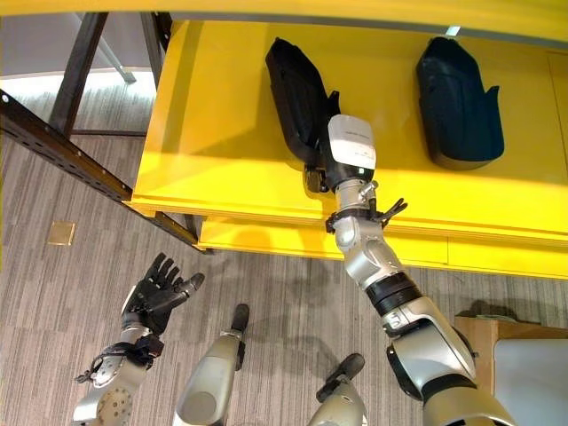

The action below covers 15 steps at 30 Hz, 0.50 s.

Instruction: Move parts from the plastic box to the shelf.

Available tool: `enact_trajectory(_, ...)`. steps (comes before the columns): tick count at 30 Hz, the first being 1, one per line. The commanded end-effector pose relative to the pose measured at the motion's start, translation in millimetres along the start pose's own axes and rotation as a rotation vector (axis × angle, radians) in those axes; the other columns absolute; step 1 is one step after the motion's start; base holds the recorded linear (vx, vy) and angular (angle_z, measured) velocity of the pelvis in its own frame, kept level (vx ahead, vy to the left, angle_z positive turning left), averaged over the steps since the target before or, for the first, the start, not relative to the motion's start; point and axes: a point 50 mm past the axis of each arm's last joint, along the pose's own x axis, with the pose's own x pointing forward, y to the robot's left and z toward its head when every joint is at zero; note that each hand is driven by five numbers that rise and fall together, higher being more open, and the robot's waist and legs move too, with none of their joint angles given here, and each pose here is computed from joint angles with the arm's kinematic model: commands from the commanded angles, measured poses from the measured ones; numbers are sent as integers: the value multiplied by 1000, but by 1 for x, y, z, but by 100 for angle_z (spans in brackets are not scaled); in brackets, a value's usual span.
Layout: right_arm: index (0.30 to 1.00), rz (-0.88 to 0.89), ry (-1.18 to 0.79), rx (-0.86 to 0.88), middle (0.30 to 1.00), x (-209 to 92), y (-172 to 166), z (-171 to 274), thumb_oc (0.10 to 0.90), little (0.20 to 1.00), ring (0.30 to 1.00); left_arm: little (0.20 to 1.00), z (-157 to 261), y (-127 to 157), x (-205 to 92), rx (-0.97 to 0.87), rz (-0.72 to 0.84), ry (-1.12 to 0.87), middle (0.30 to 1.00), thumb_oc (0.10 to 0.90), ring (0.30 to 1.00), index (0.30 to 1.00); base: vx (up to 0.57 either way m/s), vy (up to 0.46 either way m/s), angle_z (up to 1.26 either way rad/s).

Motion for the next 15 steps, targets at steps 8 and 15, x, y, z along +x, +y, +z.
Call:
enact_trajectory(8,300,-319,-60,103,300,38,-62,28,400,300,300,1000,34,-14,-1,-14,-84,-175,1000,900,1000,1000,0,0,0)
enact_trajectory(15,300,-348,-36,120,300,38,-66,24,400,300,300,1000,34,-13,-1,-13,-79,-175,1000,900,1000,1000,0,0,0)
